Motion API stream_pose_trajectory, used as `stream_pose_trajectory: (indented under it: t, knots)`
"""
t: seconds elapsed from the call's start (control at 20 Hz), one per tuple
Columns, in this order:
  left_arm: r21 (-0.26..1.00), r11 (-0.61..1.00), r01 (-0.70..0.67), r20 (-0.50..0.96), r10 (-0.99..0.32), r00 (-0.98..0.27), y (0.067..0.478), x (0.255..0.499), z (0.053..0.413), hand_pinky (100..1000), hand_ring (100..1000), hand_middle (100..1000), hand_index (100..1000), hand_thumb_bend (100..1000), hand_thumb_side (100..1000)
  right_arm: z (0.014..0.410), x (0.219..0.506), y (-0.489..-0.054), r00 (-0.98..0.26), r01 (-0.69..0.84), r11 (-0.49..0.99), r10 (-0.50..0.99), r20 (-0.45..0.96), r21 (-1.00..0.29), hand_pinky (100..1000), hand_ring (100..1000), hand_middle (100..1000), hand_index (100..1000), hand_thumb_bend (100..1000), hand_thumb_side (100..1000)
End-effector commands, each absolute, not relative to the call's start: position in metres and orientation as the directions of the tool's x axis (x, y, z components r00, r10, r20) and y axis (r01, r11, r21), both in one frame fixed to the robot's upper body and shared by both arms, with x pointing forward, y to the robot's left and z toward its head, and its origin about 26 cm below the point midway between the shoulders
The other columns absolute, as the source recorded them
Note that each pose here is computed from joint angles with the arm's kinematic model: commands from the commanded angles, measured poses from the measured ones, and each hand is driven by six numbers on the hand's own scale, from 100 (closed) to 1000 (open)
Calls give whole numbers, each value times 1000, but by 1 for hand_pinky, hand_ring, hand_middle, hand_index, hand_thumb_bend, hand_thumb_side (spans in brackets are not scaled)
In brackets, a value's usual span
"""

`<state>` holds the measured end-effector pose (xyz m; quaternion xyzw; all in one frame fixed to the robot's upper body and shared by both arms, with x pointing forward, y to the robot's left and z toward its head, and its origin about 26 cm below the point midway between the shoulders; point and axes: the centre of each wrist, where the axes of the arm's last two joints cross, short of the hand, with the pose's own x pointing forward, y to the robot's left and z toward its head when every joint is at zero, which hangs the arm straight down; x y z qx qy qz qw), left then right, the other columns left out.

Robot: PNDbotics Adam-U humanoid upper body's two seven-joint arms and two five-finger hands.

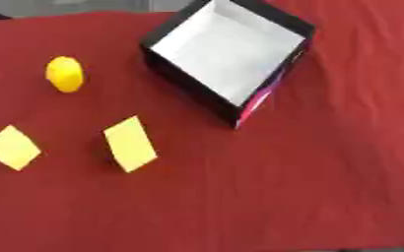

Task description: Pick up objects on the table and place them in the box.

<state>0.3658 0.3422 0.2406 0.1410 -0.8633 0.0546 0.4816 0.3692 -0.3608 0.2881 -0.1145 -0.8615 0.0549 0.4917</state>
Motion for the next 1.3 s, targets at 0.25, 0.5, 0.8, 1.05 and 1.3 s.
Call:
stream_pose_trajectory:
  t: [0.25,0.5,0.8,1.05,1.3]
  knots:
    - [72,942,-327,832,-238,-501,353,360,254,819,794,771,922,485,676,306,363,-362,-520,172,960,281,807,-223,892,851,817,906,489,547]
    - [98,936,-338,842,-259,-473,358,360,252,827,801,781,927,477,683,305,363,-361,-510,179,957,289,810,-228,899,851,815,906,487,546]
    - [485,783,-391,747,-603,-281,373,351,276,845,818,795,934,477,688,304,360,-366,-491,200,947,317,811,-249,897,849,814,905,484,546]
    - [764,632,-132,622,-775,-109,378,338,297,881,856,831,955,453,718,307,353,-380,-452,246,918,391,802,-310,895,849,813,902,477,555]
    - [884,463,60,464,-886,-1,385,329,310,899,877,854,957,507,650,329,342,-400,-427,336,875,470,773,-347,894,851,815,901,452,564]
